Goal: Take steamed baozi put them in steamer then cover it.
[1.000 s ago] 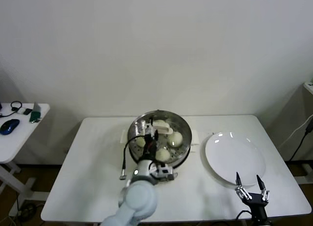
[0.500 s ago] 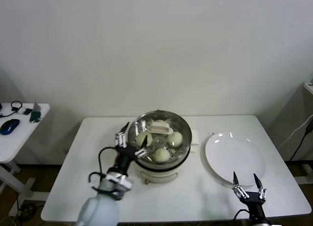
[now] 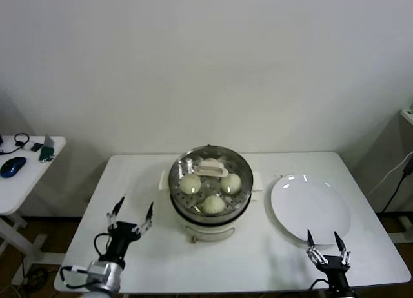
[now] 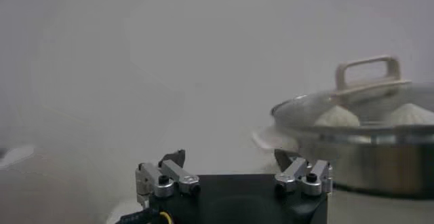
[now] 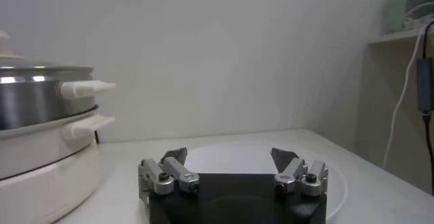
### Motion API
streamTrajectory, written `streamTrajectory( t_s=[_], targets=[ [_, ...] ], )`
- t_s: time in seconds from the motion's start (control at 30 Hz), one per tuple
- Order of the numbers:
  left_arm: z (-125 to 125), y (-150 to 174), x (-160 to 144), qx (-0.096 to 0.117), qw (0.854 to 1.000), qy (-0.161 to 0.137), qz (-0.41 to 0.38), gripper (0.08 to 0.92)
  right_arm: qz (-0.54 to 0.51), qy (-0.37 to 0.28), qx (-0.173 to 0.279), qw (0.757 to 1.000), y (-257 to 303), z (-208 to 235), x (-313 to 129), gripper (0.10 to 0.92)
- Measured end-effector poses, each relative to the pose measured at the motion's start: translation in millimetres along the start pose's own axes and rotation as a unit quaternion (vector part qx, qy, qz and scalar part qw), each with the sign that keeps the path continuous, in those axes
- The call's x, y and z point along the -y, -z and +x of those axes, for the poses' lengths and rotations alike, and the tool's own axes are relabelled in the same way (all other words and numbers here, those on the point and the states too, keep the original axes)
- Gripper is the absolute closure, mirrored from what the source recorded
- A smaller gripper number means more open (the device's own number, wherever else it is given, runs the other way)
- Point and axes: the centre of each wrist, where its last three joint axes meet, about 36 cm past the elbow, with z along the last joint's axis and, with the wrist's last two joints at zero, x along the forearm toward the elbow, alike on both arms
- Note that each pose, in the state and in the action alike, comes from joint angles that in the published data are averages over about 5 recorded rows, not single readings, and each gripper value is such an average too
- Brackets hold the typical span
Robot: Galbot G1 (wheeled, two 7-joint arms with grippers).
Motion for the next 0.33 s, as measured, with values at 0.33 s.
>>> streamTrajectory(
  t_s=[0.33],
  targets=[
    [22.6,-27.7,-4.9,-0.008,0.998,0.030,0.050,0.177,0.002,0.002,0.000,1.000,-2.4,1.5,1.3,0.200]
  ],
)
